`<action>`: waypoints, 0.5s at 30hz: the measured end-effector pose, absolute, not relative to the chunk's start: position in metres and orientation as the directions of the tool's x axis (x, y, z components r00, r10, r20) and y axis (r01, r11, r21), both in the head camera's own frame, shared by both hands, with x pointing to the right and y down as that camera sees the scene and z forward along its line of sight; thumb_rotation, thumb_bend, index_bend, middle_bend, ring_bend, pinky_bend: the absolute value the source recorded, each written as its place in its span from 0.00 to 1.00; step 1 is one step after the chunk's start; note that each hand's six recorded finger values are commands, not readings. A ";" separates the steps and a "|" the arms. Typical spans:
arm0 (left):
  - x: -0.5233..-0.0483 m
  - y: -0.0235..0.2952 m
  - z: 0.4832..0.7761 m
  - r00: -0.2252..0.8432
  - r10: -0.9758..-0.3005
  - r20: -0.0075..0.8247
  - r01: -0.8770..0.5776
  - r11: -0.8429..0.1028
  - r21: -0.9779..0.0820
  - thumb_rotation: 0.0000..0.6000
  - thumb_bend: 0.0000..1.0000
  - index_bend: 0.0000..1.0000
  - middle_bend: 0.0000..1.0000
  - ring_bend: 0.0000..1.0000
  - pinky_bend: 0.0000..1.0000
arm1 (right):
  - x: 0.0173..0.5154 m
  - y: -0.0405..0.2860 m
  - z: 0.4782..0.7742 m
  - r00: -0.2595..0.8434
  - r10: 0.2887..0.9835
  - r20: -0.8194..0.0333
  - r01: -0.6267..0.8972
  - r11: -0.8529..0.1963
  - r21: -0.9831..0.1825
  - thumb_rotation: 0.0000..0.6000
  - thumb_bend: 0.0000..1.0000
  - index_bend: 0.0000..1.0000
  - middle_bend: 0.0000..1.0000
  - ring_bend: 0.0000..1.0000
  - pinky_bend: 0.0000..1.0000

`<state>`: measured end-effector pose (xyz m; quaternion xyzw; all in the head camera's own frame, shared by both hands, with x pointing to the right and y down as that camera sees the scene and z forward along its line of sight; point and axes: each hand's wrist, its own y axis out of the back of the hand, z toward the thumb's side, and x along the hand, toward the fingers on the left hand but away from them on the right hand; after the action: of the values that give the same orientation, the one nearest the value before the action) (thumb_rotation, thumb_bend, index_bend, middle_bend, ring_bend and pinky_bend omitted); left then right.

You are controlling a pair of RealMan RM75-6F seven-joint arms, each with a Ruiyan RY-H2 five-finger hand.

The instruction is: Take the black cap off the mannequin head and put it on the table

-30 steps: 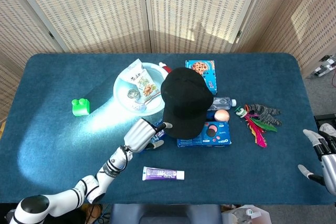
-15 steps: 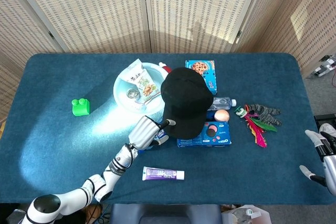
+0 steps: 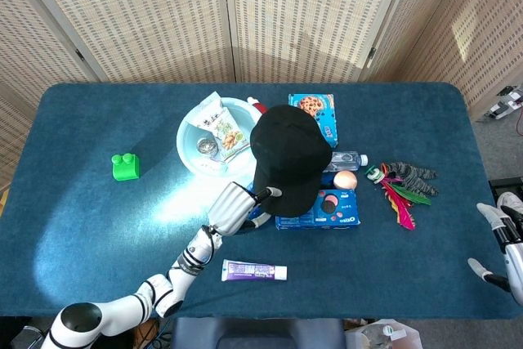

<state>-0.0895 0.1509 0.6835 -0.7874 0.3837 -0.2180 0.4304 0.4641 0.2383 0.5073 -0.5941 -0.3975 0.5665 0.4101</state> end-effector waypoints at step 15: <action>-0.067 0.150 0.680 0.576 -0.817 0.017 -0.478 -0.354 -0.803 1.00 0.22 0.40 0.97 1.00 1.00 | 0.465 0.239 0.506 0.041 0.938 -0.345 0.008 -0.345 -0.938 1.00 0.11 0.15 0.22 0.14 0.21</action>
<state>-0.0669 0.1495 0.6802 -0.7946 0.4076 -0.2140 0.3958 0.4645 0.2390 0.5059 -0.5932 -0.3985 0.5663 0.4106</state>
